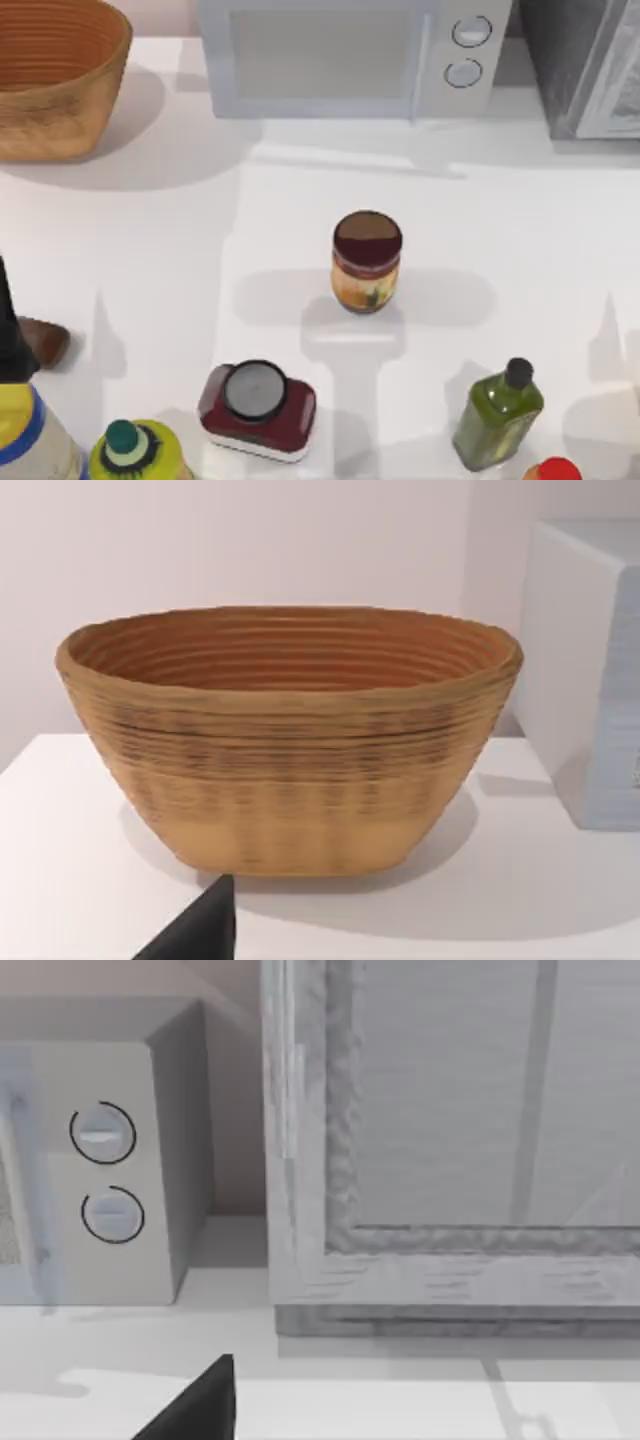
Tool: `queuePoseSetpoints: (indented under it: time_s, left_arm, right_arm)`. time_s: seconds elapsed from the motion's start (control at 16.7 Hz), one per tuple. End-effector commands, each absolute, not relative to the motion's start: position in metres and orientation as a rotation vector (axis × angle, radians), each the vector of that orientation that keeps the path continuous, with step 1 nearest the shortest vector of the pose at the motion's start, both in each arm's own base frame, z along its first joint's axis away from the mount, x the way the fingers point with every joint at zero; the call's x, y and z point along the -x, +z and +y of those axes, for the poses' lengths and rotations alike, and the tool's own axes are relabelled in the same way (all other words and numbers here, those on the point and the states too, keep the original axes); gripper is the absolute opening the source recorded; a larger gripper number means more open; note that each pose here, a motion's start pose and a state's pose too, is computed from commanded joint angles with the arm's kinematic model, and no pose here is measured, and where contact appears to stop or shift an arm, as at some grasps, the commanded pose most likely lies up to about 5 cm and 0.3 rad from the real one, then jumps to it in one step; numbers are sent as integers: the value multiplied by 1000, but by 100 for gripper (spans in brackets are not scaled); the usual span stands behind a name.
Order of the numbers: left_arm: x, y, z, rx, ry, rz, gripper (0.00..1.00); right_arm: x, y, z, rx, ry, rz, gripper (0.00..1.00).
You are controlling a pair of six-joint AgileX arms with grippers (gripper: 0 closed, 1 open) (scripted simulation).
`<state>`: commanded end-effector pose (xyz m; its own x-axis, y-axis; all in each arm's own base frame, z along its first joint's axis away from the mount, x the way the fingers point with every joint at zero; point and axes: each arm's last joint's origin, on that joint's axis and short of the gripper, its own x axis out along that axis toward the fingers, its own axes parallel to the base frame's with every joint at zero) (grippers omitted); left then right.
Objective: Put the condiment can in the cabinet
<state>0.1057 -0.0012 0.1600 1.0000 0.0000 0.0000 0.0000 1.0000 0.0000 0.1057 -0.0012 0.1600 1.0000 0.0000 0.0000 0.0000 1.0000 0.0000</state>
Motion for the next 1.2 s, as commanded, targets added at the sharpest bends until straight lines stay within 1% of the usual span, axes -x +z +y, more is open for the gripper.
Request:
queuePoseSetpoints:
  time_s: [0.18,0.3,0.48,0.66,0.78,0.96,1.2]
  left_arm:
    - [-106,160,-1,0,0,0,100]
    - [-106,160,-1,0,0,0,100]
    - [-106,160,-1,0,0,0,100]
    - [-106,160,-1,0,0,0,100]
    - [-106,160,-1,0,0,0,100]
    - [-106,160,-1,0,0,0,100]
    - [-106,160,-1,0,0,0,100]
  right_arm:
    - [-106,161,-1,-1,11,0,100]
    - [-108,167,2,-3,60,-1,100]
    - [-116,185,10,-8,187,-7,100]
    - [-133,210,20,-12,350,-16,100]
    - [-152,227,29,-13,472,-25,100]
    - [-191,244,46,-11,664,-40,100]
    - [-256,241,74,-1,924,-57,100]
